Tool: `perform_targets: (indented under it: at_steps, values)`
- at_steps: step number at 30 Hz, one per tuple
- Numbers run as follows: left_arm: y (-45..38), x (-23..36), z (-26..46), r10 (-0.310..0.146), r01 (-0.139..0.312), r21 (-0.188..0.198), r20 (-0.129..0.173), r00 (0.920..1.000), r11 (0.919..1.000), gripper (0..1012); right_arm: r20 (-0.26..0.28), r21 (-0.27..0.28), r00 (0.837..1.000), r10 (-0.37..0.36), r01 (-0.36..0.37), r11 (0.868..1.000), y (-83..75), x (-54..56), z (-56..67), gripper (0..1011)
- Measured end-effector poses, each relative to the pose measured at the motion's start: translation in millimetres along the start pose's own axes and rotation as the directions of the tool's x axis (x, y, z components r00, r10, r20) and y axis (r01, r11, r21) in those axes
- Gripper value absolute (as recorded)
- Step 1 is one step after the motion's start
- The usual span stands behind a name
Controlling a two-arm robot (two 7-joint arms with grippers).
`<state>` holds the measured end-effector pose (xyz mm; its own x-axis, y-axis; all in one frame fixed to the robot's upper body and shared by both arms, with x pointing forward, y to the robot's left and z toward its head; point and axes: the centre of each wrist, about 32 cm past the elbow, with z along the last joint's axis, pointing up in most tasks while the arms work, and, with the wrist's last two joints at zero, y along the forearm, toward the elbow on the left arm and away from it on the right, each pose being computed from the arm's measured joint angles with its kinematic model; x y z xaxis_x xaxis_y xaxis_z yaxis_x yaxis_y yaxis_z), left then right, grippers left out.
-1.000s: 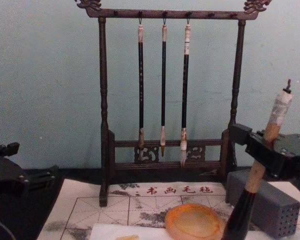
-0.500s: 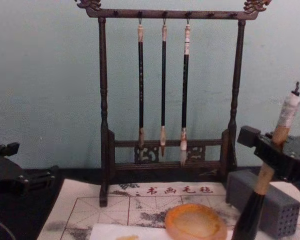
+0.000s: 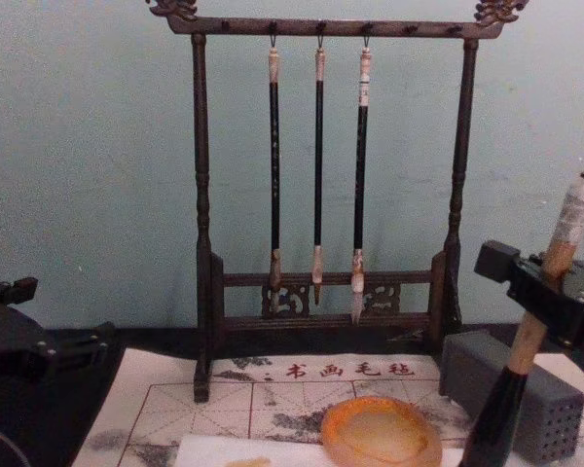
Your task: Pick up the brush from the inkstone, write on the paper, then place the brush back to its original position.
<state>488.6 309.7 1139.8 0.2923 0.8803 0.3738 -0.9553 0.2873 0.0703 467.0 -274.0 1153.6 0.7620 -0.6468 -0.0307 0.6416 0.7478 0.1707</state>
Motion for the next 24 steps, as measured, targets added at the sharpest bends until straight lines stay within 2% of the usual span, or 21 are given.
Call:
perform_targets:
  at_steps: [24]
  values:
    - [0.0,0.0,0.0,0.0,0.0,0.0,0.0,1.0,1.0,1001,0.011,0.009,1.0,-0.004,0.004,1.0,-8.7,0.2,4.6,15]
